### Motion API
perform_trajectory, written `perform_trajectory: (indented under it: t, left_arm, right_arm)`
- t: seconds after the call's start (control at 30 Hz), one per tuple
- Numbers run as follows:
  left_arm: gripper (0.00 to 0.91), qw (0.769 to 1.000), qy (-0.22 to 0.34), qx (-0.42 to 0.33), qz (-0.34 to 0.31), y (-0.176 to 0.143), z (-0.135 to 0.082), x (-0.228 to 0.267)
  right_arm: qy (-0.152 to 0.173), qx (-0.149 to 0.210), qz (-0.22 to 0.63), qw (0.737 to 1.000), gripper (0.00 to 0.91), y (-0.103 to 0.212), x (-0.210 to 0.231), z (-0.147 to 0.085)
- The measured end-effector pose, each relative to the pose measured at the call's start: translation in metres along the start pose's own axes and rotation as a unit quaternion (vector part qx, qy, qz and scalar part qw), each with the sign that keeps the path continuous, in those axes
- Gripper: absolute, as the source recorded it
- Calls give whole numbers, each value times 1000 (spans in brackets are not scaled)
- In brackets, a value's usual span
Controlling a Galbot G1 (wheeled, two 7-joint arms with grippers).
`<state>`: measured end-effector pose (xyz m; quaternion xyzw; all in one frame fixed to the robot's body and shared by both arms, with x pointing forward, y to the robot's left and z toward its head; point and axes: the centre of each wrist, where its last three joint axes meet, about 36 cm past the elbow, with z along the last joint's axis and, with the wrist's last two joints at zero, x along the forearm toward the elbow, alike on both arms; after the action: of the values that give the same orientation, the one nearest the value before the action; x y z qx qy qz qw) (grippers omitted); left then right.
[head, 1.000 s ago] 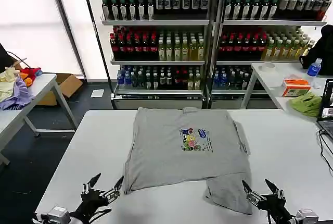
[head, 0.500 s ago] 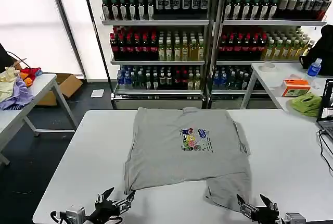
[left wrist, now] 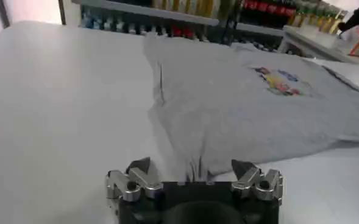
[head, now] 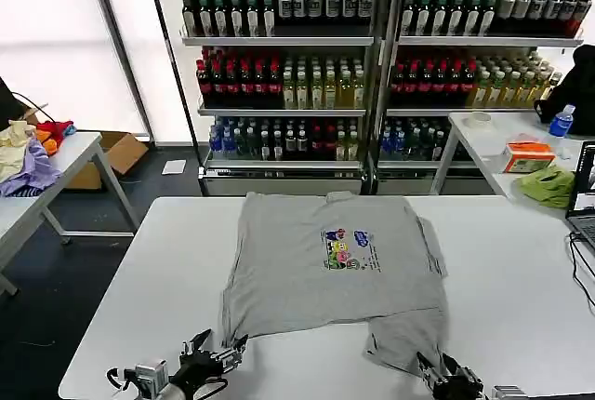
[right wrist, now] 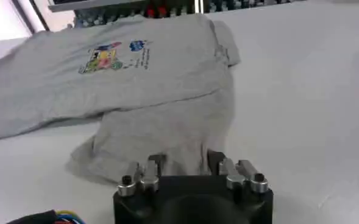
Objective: Fold and organize the clothes.
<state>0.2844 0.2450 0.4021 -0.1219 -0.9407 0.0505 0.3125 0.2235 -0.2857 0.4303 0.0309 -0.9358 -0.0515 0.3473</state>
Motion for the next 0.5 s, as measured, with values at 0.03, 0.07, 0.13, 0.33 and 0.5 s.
perform_trajectory:
  t: [0.03, 0.07, 0.13, 0.33, 0.5]
  left_arm:
    - [20, 1000, 0, -2, -1, 0, 1, -1]
    - [0, 1000, 0, -4, -2, -1, 2, -2]
    - [0, 1000, 0, -10, -2, -3, 5, -4]
    - [10, 1000, -1, -23, 0, -14, 16, -6]
    - [10, 999, -7, -36, -9, -19, 21, -8]
  right_arm:
    - [0, -1, 0, 1000, 0, 1, 1, 1]
    - [0, -2, -1, 1000, 0, 1, 1, 2]
    - [0, -4, 0, 1000, 0, 1, 1, 3]
    - [-4, -6, -2, 1000, 0, 0, 1, 4]
    - [-9, -9, -5, 1000, 0, -2, 0, 5]
